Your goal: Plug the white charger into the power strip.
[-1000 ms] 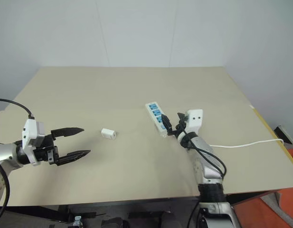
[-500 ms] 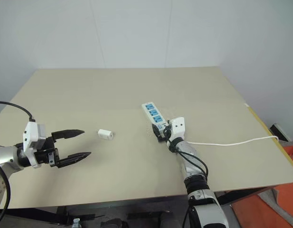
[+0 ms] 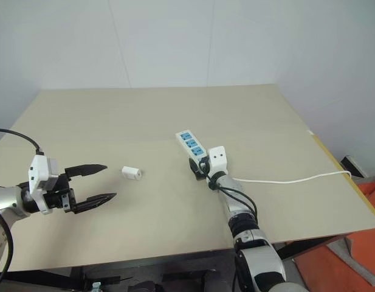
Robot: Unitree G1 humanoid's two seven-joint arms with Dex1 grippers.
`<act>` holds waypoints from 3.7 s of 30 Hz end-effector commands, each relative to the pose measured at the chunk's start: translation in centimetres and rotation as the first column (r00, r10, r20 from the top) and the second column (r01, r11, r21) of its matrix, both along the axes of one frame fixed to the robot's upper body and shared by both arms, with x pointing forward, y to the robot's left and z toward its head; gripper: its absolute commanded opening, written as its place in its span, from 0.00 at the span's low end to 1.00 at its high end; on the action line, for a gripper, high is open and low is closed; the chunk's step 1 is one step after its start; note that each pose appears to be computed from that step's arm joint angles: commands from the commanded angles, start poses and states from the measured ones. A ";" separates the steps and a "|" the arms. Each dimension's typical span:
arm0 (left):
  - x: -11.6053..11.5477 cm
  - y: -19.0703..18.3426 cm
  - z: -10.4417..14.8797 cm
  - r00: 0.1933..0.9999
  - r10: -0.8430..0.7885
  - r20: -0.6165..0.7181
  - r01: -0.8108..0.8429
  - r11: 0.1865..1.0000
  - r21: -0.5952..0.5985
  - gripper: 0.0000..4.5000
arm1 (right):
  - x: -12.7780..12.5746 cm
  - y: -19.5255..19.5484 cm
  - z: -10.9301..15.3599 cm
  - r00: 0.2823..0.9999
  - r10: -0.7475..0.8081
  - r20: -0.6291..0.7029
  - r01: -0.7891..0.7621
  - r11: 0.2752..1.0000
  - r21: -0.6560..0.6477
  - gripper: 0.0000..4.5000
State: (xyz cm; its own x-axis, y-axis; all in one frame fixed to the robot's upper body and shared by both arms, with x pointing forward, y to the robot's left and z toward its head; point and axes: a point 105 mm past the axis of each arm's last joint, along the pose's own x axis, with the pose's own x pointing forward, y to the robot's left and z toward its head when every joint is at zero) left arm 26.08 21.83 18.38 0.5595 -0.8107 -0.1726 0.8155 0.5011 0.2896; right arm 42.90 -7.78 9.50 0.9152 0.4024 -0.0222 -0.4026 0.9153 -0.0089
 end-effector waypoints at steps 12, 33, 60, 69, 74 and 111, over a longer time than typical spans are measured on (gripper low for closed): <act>0.2 -0.1 1.3 0.998 -0.015 0.055 0.013 0.999 0.032 1.00 | -0.3 0.0 -1.1 0.997 0.020 -0.068 -0.020 1.000 0.004 0.76; 7.7 -2.0 7.2 0.923 -0.374 0.090 0.297 0.841 0.452 1.00 | -10.2 -0.7 6.0 0.613 0.754 0.237 -0.734 0.654 -0.184 0.76; 12.2 -8.3 5.5 0.887 -0.332 -0.321 0.438 0.383 0.813 1.00 | -11.0 1.3 -1.5 0.351 0.934 -0.070 -0.920 0.330 -0.211 0.76; 13.0 -9.3 2.5 0.888 -0.197 -0.416 0.448 0.165 0.878 1.00 | -11.3 0.5 -1.8 0.365 0.926 -0.099 -0.917 0.339 -0.211 0.76; 13.1 -10.7 1.7 0.882 -0.189 -0.432 0.462 0.159 0.873 1.00 | -11.2 0.0 -1.8 0.388 0.916 -0.105 -0.908 0.361 -0.212 0.76; 14.6 -10.1 -3.7 0.917 -0.041 -0.397 0.399 0.086 0.913 0.88 | -11.9 -1.0 -1.6 0.449 0.886 -0.112 -0.885 0.425 -0.187 0.76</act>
State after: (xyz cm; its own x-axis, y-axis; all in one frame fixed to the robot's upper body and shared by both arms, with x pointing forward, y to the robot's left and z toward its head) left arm 40.48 11.99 14.22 0.1747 0.0896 -0.9805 0.9514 -0.2720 0.1446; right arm 30.97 -8.33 7.79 0.0435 0.9783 -0.2025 -0.9901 0.0151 -0.1397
